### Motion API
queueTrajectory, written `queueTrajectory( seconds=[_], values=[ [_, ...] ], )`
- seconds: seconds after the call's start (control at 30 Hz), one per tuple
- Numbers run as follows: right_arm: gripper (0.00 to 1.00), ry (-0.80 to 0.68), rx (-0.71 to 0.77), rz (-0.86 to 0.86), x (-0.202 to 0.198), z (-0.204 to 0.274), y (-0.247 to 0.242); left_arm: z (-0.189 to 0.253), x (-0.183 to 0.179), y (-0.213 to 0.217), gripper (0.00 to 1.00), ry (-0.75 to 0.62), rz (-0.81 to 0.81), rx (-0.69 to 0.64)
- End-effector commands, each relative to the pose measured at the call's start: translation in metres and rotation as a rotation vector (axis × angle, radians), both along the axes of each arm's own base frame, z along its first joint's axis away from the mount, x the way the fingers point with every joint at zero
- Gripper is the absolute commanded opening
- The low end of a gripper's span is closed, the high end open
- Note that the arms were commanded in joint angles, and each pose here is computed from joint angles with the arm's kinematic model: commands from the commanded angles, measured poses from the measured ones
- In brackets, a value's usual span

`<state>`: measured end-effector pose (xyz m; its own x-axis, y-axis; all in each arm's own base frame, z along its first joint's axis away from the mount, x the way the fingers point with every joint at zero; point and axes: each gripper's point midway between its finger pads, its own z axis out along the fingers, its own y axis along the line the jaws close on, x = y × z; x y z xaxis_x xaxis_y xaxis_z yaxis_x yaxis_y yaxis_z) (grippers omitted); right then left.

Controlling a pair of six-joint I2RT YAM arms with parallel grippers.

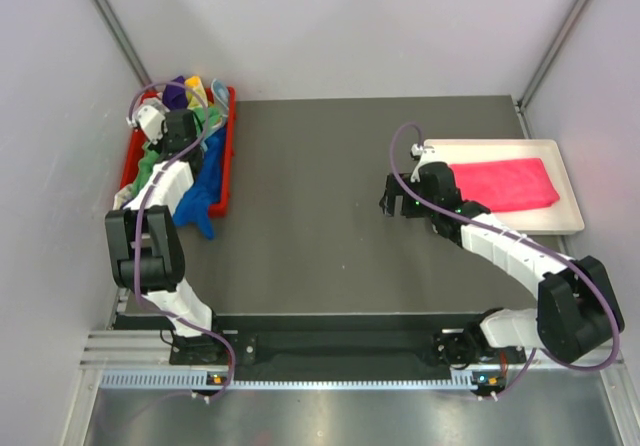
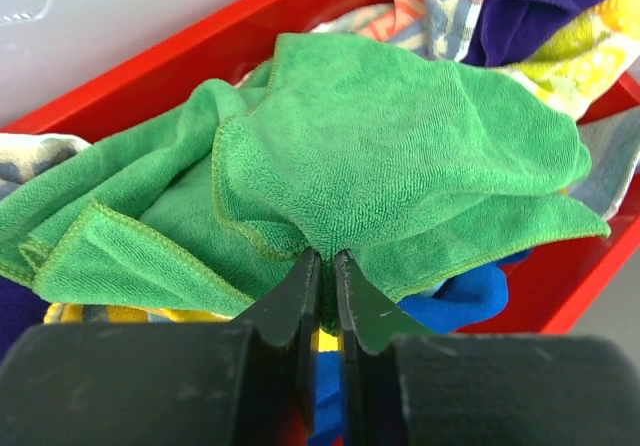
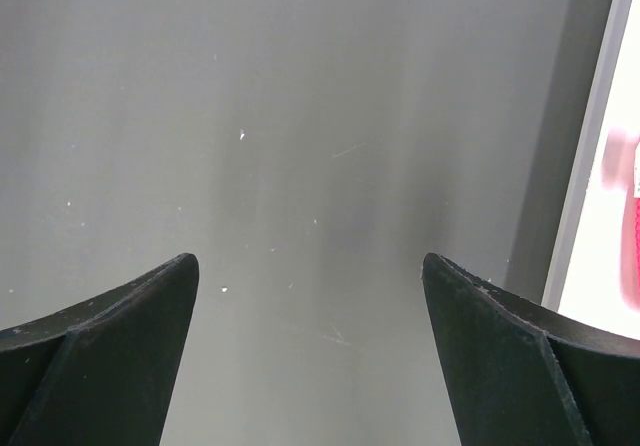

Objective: Fold and stack the towels
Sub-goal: Grab crumpled towel

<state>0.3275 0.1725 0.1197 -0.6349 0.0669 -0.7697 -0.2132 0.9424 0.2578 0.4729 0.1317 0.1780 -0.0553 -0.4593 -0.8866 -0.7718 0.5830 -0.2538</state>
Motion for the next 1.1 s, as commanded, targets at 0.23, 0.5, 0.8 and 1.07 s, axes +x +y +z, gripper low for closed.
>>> queueTrajectory(
  seconds=[0.23, 0.5, 0.8, 1.07],
  values=[
    [0.93, -0.051, 0.021, 0.014, 0.010, 0.016, 0.011, 0.019, 0.010, -0.010, 0.18, -0.087, -0.063, -0.009],
    [0.92, -0.048, 0.020, 0.019, 0.010, 0.015, 0.013, 0.021, 0.011, -0.011, 0.23, -0.092, -0.075, -0.008],
    [0.92, -0.045, 0.020, 0.023, 0.011, 0.014, 0.014, 0.028, 0.011, -0.023, 0.00, -0.112, -0.121, -0.011],
    [0.92, -0.044, 0.018, 0.025, 0.009, 0.013, 0.015, 0.060, 0.000, -0.048, 0.00, -0.239, -0.182, -0.002]
  ],
)
